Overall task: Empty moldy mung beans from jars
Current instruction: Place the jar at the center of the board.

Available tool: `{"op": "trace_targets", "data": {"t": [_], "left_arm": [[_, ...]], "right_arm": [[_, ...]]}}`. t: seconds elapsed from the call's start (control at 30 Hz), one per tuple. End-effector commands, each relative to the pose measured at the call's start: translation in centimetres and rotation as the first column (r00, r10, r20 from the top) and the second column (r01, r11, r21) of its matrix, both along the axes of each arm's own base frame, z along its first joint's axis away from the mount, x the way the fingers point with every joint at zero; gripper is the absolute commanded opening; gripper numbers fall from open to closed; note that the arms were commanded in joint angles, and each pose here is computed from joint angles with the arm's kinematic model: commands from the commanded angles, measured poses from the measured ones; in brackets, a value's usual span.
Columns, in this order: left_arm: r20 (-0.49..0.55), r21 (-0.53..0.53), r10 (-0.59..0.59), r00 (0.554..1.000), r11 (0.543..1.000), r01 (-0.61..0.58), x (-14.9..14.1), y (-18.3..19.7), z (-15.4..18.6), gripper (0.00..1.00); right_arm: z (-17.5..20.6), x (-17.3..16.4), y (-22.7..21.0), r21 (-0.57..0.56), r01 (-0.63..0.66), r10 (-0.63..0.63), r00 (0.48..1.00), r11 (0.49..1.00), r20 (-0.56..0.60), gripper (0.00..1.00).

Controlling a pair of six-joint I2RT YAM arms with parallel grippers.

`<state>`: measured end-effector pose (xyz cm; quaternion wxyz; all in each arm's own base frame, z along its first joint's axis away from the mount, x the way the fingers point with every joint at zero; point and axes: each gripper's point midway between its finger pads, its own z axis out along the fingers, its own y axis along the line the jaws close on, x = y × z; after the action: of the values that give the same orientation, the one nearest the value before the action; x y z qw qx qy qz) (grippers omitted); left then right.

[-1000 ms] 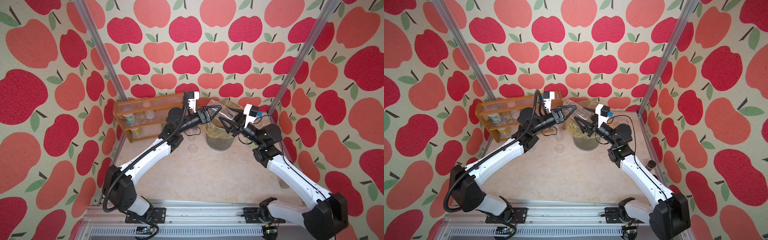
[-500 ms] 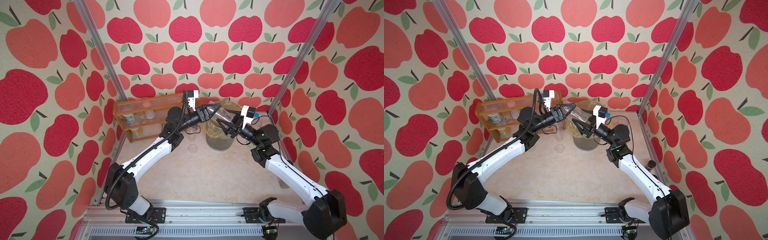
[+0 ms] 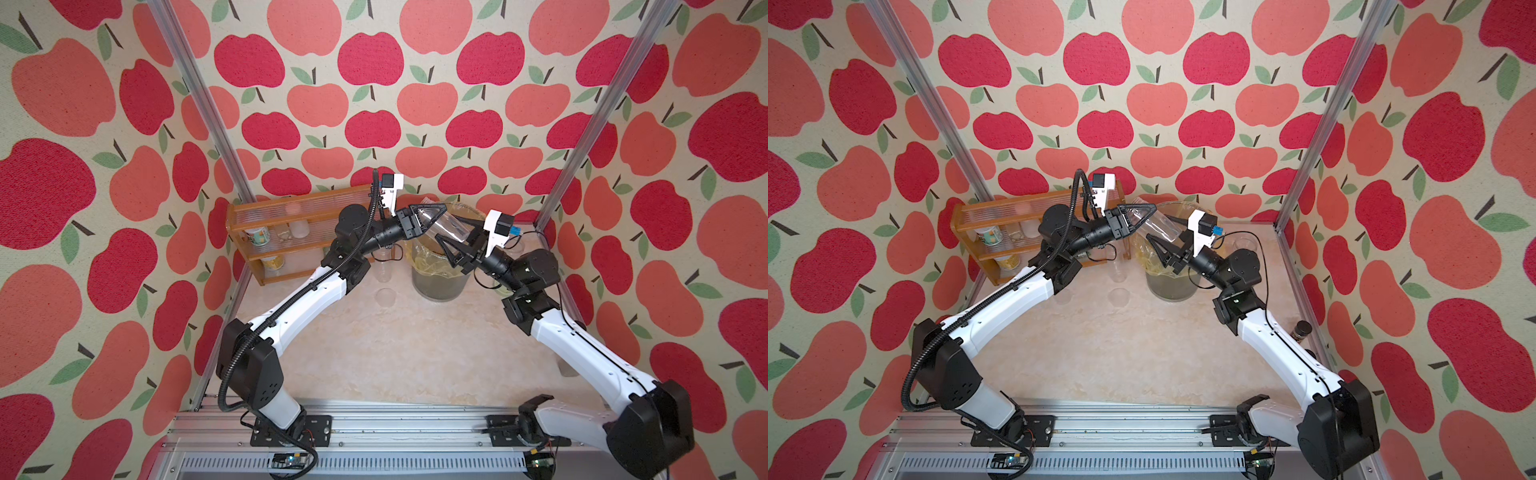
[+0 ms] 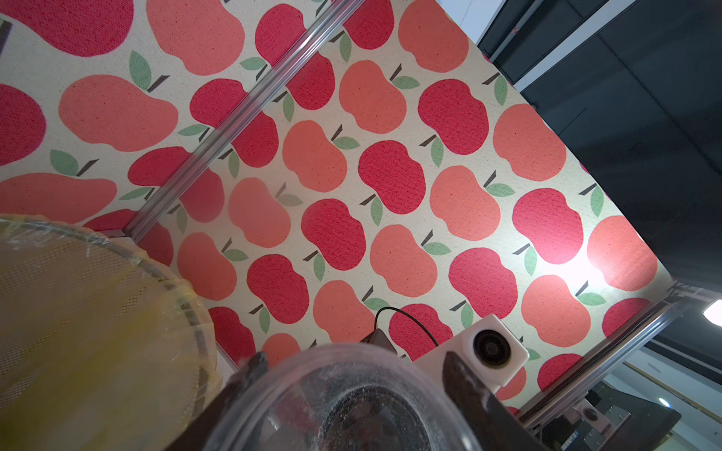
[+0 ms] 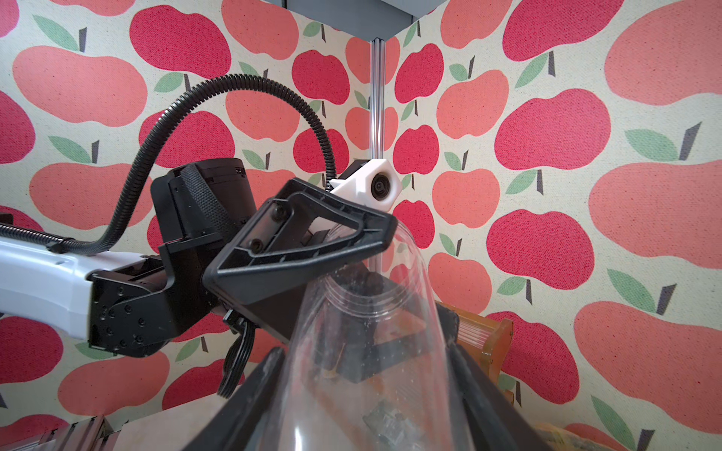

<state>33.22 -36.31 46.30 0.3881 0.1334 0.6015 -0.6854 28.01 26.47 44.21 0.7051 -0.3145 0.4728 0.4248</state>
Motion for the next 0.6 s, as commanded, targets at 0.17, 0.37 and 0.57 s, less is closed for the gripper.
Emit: {"op": "trace_targets", "data": {"t": [0.17, 0.37, 0.57], "left_arm": [[0.009, 0.073, -0.160, 0.987, 0.985, 0.159, -2.8, -2.8, -1.8, 0.57], [0.011, 0.078, -0.124, 0.992, 0.989, 0.123, -2.4, -1.9, -1.4, 0.53], [0.071, 0.133, -0.051, 0.996, 0.990, 0.041, -2.6, -0.6, -0.7, 0.53]], "right_arm": [[-0.3, -0.2, 0.5, -0.038, 0.008, -0.008, 1.000, 0.999, 0.008, 0.54], [-0.8, -0.1, 0.3, -0.042, 0.024, -0.024, 1.000, 0.999, -0.002, 0.68], [-1.0, -0.1, 0.0, -0.057, 0.045, -0.045, 0.999, 0.997, -0.008, 0.83]]}}
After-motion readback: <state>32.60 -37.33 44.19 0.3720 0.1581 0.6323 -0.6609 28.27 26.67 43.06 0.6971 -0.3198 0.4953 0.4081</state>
